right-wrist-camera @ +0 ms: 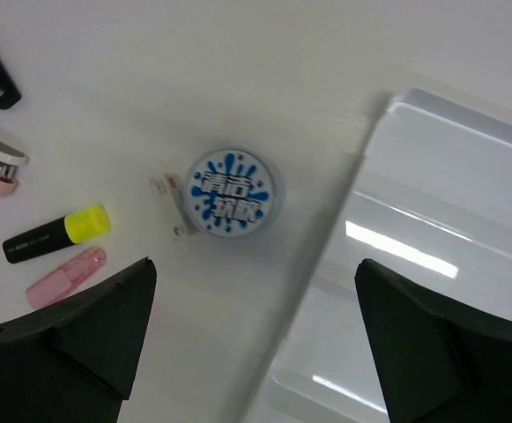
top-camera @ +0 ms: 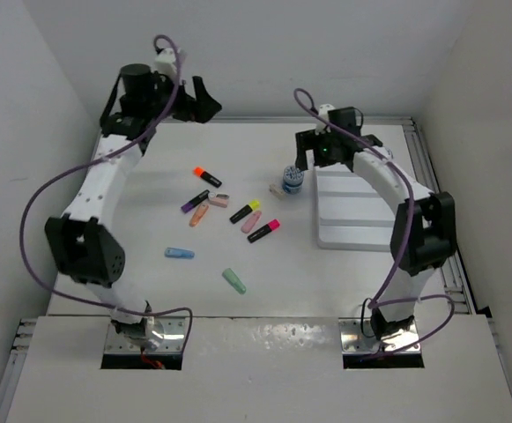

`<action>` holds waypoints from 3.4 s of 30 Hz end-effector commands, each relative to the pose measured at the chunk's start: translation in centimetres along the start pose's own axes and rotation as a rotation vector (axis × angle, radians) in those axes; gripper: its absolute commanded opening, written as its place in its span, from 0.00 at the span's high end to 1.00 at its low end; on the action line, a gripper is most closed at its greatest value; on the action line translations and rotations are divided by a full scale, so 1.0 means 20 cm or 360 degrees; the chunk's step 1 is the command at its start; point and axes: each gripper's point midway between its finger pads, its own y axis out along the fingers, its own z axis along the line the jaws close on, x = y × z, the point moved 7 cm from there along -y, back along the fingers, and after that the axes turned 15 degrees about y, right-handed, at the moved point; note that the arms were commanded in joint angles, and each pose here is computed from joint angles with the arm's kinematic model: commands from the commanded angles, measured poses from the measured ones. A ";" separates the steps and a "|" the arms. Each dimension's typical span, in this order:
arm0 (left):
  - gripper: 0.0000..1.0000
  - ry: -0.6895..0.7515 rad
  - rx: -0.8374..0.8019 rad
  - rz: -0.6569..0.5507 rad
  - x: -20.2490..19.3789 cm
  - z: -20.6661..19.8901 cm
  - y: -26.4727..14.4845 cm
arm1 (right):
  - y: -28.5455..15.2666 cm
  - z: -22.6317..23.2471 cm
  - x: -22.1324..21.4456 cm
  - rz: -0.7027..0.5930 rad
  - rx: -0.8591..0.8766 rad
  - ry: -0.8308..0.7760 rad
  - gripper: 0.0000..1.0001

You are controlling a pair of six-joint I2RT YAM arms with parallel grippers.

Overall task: Sort the stationery into containers
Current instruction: Pick up the stationery from the center of the board, then place the stationery in the storage box.

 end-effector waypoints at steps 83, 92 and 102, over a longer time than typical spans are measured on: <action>0.04 -0.0101 0.0071 0.0622 -0.84 0.18 -0.25 | 0.35 -0.60 0.11 -0.0073 -0.0370 0.0035 0.81; 0.06 0.0133 0.0163 0.0801 -0.90 0.18 -0.19 | 0.24 -0.52 0.22 -0.0127 -0.0319 0.0086 0.43; 0.27 0.0268 0.0107 0.1172 -1.10 0.20 -0.17 | 0.12 -0.43 0.29 -0.0160 -0.0259 0.0058 0.33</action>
